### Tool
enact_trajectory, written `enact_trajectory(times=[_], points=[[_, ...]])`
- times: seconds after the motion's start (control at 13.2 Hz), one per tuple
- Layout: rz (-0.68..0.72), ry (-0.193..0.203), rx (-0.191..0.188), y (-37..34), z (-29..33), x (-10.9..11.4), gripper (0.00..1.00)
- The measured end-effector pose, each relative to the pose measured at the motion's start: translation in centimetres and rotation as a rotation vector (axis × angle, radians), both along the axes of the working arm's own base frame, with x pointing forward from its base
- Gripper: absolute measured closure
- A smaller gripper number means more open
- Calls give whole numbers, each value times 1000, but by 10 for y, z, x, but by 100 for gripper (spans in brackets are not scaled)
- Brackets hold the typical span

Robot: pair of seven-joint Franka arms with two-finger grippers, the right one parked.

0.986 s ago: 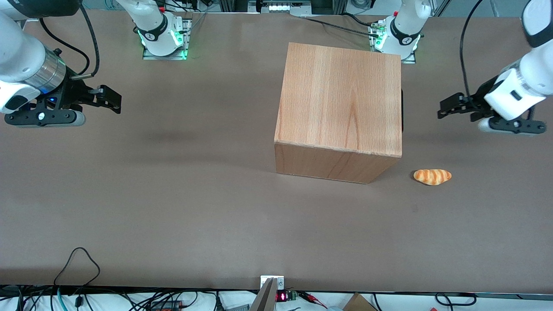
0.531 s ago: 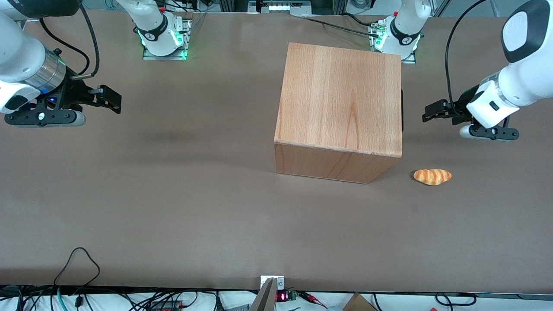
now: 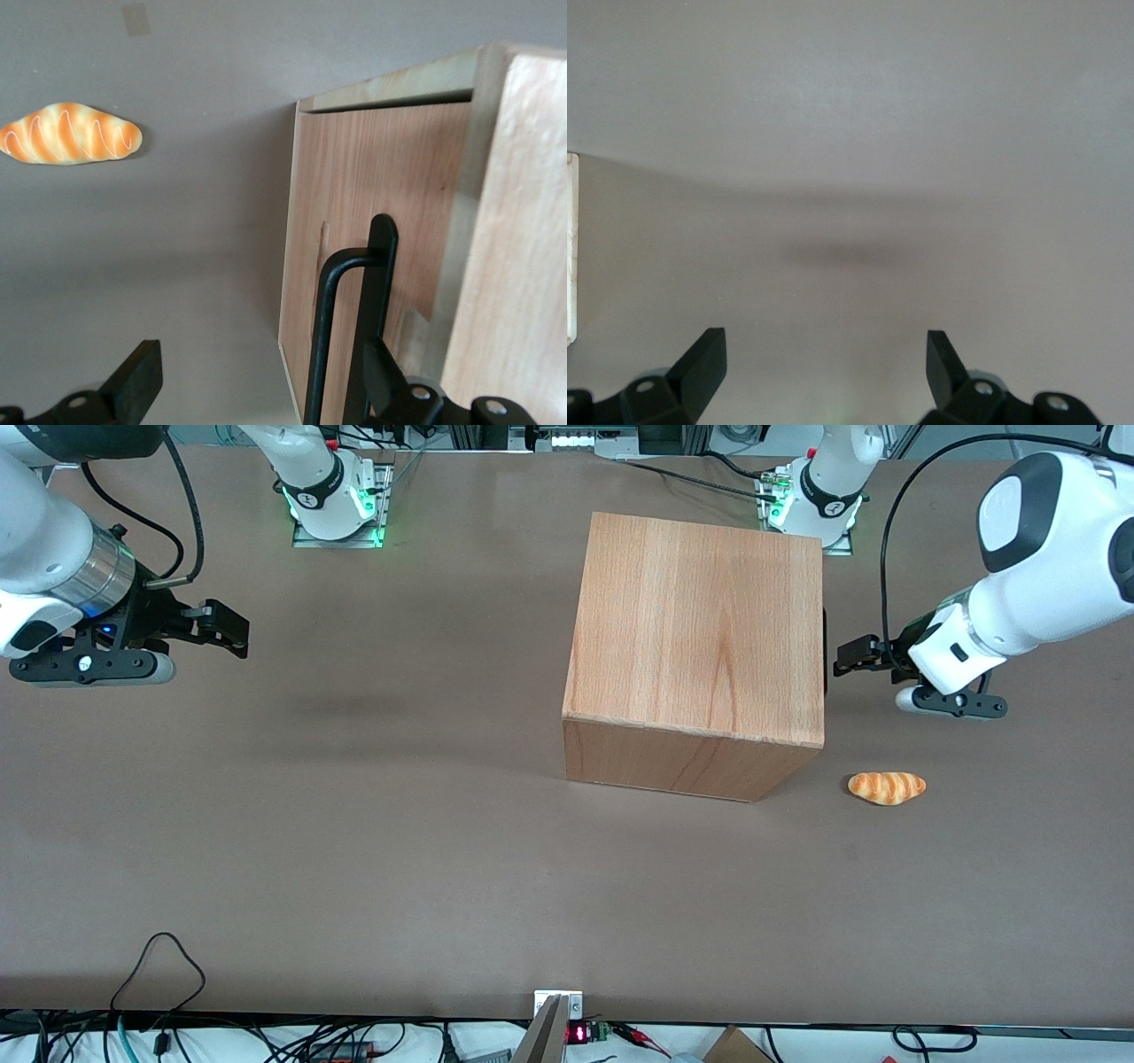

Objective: Open top drawer with left arm
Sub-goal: 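Lower the open left gripper around the black drawer handle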

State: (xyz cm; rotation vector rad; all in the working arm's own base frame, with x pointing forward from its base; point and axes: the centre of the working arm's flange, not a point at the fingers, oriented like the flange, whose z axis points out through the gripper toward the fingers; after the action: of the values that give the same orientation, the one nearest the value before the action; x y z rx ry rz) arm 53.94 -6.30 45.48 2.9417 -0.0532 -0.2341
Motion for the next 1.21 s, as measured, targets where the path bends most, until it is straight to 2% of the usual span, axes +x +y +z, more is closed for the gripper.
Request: enact_trajectory(times=[0.76, 1.21], points=[[-56, 29, -56, 2, -32, -8, 0], [-63, 48, -59, 4, -43, -9, 0]])
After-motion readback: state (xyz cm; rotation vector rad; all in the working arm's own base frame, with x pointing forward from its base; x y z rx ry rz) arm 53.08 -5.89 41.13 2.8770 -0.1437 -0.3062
